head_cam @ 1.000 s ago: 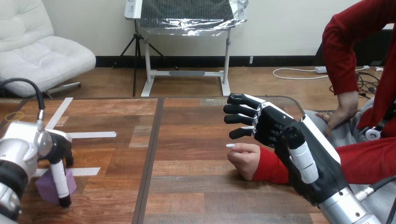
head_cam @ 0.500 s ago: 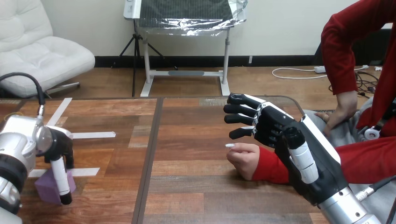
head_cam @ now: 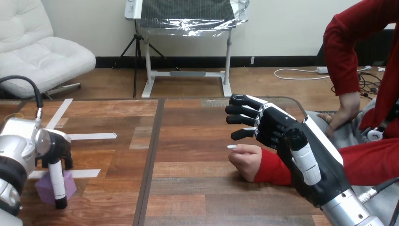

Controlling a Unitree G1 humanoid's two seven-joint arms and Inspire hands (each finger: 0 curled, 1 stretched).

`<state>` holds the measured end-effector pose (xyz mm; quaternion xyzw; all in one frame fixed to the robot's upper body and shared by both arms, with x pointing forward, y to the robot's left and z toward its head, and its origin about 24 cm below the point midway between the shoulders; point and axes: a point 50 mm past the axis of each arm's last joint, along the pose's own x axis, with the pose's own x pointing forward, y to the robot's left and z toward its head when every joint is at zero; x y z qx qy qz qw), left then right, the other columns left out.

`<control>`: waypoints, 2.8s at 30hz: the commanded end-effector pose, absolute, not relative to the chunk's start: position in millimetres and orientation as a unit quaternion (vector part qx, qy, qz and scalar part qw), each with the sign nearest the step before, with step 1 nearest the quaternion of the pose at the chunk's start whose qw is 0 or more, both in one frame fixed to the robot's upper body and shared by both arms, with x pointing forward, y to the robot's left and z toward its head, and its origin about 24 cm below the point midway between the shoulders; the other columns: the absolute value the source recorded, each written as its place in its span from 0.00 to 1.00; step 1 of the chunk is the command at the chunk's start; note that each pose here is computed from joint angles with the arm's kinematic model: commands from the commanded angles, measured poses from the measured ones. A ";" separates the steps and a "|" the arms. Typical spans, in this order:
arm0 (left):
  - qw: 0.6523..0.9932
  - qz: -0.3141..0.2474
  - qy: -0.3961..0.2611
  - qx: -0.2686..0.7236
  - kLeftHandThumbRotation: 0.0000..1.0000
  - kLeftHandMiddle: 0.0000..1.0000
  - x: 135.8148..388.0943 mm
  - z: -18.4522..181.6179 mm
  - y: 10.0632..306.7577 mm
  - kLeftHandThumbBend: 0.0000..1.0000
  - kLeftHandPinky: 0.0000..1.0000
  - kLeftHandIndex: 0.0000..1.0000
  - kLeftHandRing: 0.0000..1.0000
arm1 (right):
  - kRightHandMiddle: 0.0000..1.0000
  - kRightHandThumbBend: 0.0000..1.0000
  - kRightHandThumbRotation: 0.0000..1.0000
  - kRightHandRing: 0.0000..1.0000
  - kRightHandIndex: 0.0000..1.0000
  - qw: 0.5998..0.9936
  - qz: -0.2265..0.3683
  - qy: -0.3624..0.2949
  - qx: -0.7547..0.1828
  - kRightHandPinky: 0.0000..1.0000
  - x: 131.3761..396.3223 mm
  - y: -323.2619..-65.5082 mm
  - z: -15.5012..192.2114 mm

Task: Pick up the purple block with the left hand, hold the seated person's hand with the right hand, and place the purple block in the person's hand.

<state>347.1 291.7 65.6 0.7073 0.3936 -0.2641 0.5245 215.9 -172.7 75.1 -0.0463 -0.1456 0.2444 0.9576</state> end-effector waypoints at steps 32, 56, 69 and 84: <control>0.548 -0.193 0.414 0.701 0.00 0.57 356.7 76.9 289.0 0.80 0.25 0.64 0.45 | 0.83 0.93 1.00 0.81 0.84 0.950 0.246 -0.185 -0.055 0.70 220.9 -173.6 92.8; 0.550 -0.133 0.403 0.719 0.00 0.42 358.9 74.3 288.0 0.80 0.16 0.59 0.26 | 0.82 0.93 1.00 0.81 0.84 0.950 0.247 -0.183 -0.050 0.70 220.8 -173.5 93.1; 0.560 -0.118 0.399 0.717 0.00 0.38 359.8 75.0 286.8 0.83 0.15 0.69 0.24 | 0.82 0.92 1.00 0.81 0.84 0.949 0.249 -0.185 -0.052 0.70 220.9 -173.5 93.4; 0.568 -0.117 0.366 0.728 0.00 0.38 359.8 74.6 286.8 0.84 0.15 0.74 0.23 | 0.82 0.92 1.00 0.81 0.83 0.950 0.248 -0.185 -0.052 0.70 221.1 -173.3 93.3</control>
